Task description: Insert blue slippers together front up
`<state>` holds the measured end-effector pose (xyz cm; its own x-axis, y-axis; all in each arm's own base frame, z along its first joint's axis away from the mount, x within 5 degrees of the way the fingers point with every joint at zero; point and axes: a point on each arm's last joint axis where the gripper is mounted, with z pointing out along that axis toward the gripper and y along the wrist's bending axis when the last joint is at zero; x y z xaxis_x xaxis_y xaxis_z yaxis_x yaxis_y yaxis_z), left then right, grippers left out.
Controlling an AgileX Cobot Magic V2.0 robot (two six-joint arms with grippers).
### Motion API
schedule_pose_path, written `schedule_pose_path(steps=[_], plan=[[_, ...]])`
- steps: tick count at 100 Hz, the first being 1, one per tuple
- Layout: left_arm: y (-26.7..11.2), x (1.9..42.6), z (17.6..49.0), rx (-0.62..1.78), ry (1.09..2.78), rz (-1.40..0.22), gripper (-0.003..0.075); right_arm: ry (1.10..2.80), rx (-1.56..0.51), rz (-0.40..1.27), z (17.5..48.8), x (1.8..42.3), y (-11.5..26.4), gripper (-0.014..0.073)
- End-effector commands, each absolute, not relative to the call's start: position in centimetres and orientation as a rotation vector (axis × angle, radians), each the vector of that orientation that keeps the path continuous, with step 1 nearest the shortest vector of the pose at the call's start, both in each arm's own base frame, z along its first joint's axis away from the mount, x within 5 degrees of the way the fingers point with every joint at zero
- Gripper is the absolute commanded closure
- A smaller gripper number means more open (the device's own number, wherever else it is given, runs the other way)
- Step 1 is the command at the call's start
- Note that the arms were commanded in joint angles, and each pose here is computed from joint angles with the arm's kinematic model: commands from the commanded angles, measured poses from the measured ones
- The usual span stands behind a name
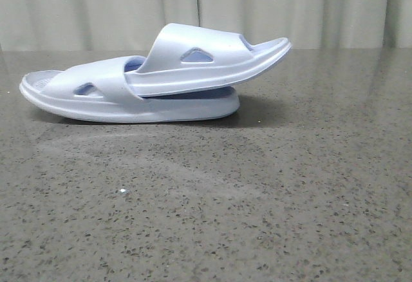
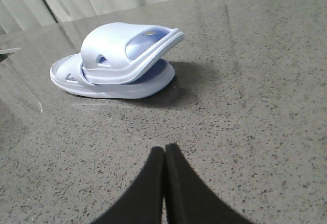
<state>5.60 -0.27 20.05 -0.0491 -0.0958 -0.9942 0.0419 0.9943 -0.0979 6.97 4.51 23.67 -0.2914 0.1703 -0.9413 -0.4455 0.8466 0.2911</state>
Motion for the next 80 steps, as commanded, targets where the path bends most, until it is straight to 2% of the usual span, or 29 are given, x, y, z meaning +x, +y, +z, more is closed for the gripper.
schedule_pose_path(steps=[1, 80], plan=[[-0.32, 5.44, 20.17, -0.028, 1.560, -0.118, 0.0705, 1.738, -0.192, 0.615, 24.63, 7.12, 4.46, 0.0673], [-0.33, 5.43, 20.23, -0.037, 1.559, -0.129, 0.0705, 1.738, -0.192, 0.615, 24.63, 7.12, 4.46, 0.0673]])
